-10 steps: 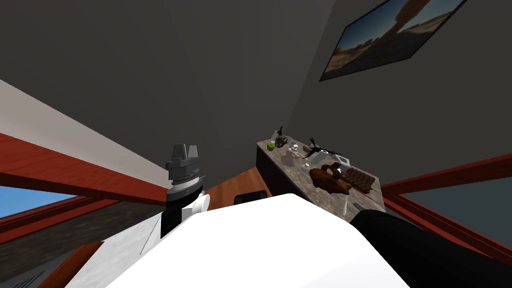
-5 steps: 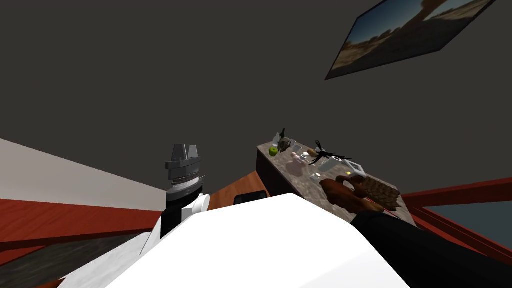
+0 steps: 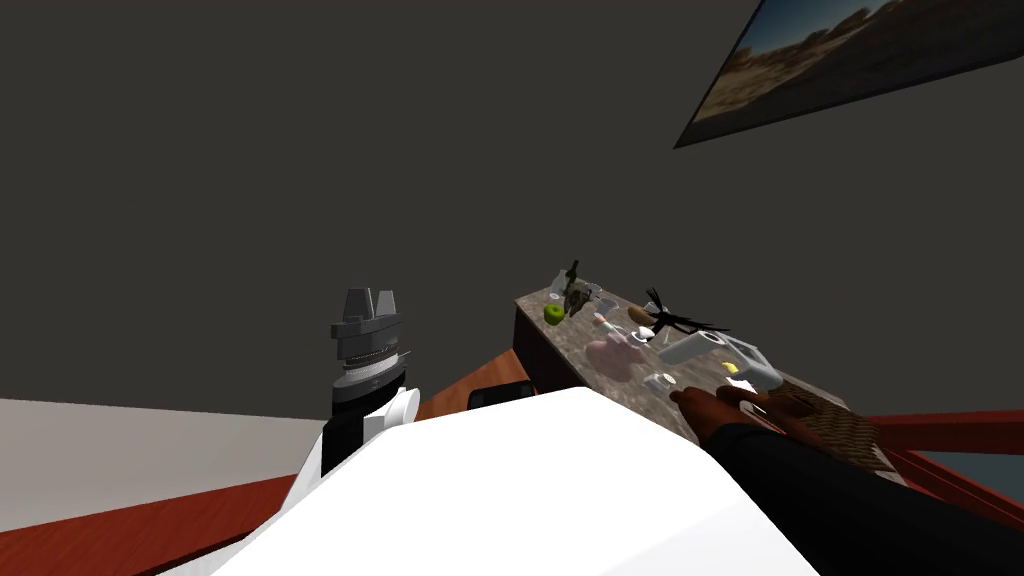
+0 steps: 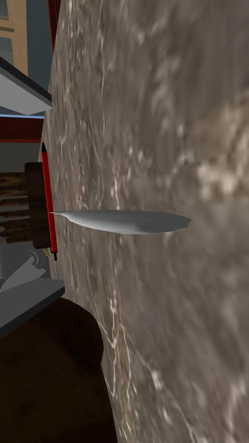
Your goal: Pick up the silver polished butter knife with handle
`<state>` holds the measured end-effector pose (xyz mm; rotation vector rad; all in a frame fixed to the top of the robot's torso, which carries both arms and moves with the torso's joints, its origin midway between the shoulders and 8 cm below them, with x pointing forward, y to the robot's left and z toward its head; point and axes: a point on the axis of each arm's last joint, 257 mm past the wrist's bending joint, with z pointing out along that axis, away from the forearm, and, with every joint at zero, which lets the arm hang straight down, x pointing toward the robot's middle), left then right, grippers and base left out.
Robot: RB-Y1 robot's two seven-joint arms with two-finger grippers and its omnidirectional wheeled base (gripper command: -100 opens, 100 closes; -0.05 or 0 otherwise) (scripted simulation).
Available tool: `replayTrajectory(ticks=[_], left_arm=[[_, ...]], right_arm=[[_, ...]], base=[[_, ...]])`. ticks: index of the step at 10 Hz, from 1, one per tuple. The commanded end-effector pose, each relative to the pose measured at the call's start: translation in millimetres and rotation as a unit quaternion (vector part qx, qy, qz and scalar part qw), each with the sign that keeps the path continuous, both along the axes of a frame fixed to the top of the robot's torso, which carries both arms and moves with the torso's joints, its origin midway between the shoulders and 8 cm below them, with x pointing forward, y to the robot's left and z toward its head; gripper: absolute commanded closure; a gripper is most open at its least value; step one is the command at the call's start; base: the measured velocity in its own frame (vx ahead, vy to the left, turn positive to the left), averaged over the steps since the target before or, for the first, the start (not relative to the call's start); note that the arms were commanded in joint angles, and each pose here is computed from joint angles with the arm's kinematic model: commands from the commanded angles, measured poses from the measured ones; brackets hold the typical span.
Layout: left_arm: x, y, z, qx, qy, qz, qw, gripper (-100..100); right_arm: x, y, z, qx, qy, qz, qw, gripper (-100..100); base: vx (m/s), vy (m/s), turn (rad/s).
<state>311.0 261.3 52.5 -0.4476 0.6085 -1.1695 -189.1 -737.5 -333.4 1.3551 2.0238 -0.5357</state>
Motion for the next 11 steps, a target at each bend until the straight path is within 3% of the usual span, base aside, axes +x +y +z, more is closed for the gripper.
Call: replayTrajectory(ticks=[1, 2, 3, 4, 11], left_arm=[[0, 0.0, 0, 0.000, 0.000, 0.000, 1.0000, 0], [0, 0.0, 0, 0.000, 0.000, 0.000, 1.0000, 0], [0, 0.0, 0, 0.000, 0.000, 0.000, 1.0000, 0], [0, 0.0, 0, 0.000, 0.000, 0.000, 1.0000, 0], [0, -0.1, 0, 0.000, 0.000, 0.000, 1.0000, 0]], right_arm=[[-7, 0, -5, 0.001, 0.010, -0.002, 1.0000, -100], [-4, 0, -3, 0.001, 0.006, -0.001, 1.0000, -100], [-5, 0, -3, 0.001, 0.007, -0.001, 1.0000, 0], [6, -10, -10, 0.004, 0.005, -0.006, 1.0000, -100], [45, -52, -18, 0.000, 0.003, -0.021, 0.9998, -100]], base=[[0.086, -0.016, -0.015], [0.035, -0.007, 0.002], [0.008, -0.001, 0.002], [-0.059, 0.030, 0.037], [-0.092, 0.058, 0.048]])
